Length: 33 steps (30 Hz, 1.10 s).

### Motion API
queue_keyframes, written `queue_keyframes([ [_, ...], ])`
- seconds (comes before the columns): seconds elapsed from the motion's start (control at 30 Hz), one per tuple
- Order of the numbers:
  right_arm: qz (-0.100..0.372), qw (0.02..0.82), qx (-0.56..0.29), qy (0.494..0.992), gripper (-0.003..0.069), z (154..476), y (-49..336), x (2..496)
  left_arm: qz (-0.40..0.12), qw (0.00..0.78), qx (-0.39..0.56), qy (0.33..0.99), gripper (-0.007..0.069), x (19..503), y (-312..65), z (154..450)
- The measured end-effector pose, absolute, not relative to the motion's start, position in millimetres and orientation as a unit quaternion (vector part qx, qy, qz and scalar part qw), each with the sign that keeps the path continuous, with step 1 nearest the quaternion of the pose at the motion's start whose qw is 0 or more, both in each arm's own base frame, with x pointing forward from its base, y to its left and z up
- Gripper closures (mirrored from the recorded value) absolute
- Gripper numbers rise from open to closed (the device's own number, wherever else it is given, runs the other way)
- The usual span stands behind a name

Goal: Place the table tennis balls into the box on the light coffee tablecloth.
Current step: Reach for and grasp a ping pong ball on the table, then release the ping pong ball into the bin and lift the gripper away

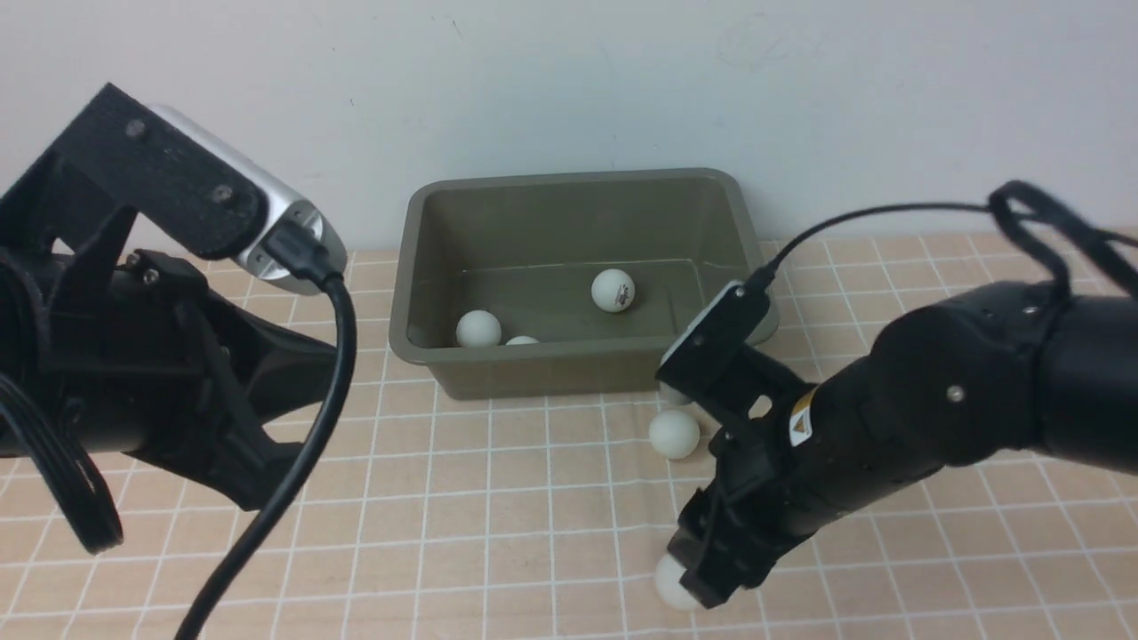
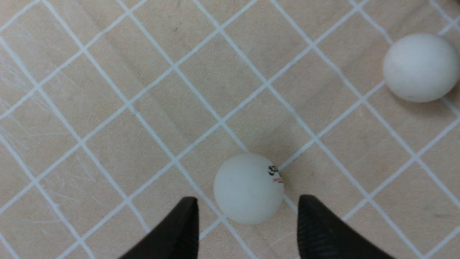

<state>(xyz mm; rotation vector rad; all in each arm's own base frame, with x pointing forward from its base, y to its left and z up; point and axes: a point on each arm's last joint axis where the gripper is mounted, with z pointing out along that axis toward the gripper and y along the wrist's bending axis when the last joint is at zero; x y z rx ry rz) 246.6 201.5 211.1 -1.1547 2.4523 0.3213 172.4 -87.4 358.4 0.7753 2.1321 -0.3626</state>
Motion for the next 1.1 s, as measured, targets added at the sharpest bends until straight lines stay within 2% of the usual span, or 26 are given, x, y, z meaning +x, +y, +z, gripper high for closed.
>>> queue_keyframes([
  [0.07,0.121,0.190,-0.408,0.885,0.0197,202.7,203.9,247.9,-0.137,0.419,0.308,0.843,0.0693,172.2,-86.1,360.3],
  [0.13,0.121,0.184,-0.406,0.887,0.0177,197.9,205.0,248.9,-0.136,0.422,0.307,0.842,0.0693,172.1,-85.8,361.0],
  [0.5,0.114,0.171,-0.398,0.894,0.0169,169.5,211.7,259.5,-0.130,0.433,0.306,0.838,0.0693,172.7,-84.9,362.9],
  [0.63,0.110,0.155,-0.397,0.898,0.0195,156.4,212.8,261.2,-0.129,0.433,0.306,0.838,0.0693,172.7,-84.8,362.9],
  [0.73,0.104,0.153,-0.403,0.896,0.0292,155.7,212.6,262.0,-0.128,0.434,0.306,0.837,0.0693,172.8,-84.8,362.9],
  [0.77,0.101,0.157,-0.405,0.895,0.0327,161.0,212.2,263.8,-0.127,0.434,0.307,0.837,0.0693,172.9,-84.6,362.9],
  [0.8,0.100,0.158,-0.404,0.895,0.0327,162.9,212.1,264.7,-0.127,0.434,0.307,0.837,0.0693,172.9,-84.6,362.9],
  [0.9,0.087,0.200,-0.392,0.894,0.0317,202.1,203.0,277.5,-0.126,0.434,0.308,0.837,0.0693,173.0,-84.4,362.8],
  [1.03,0.075,0.315,-0.367,0.872,0.0317,279.1,185.0,304.9,-0.125,0.433,0.308,0.838,0.0693,172.8,-84.4,362.6],
  [1.1,0.074,0.346,-0.360,0.864,0.0317,299.0,180.9,316.9,-0.126,0.431,0.309,0.838,0.0693,172.6,-84.4,362.4],
])
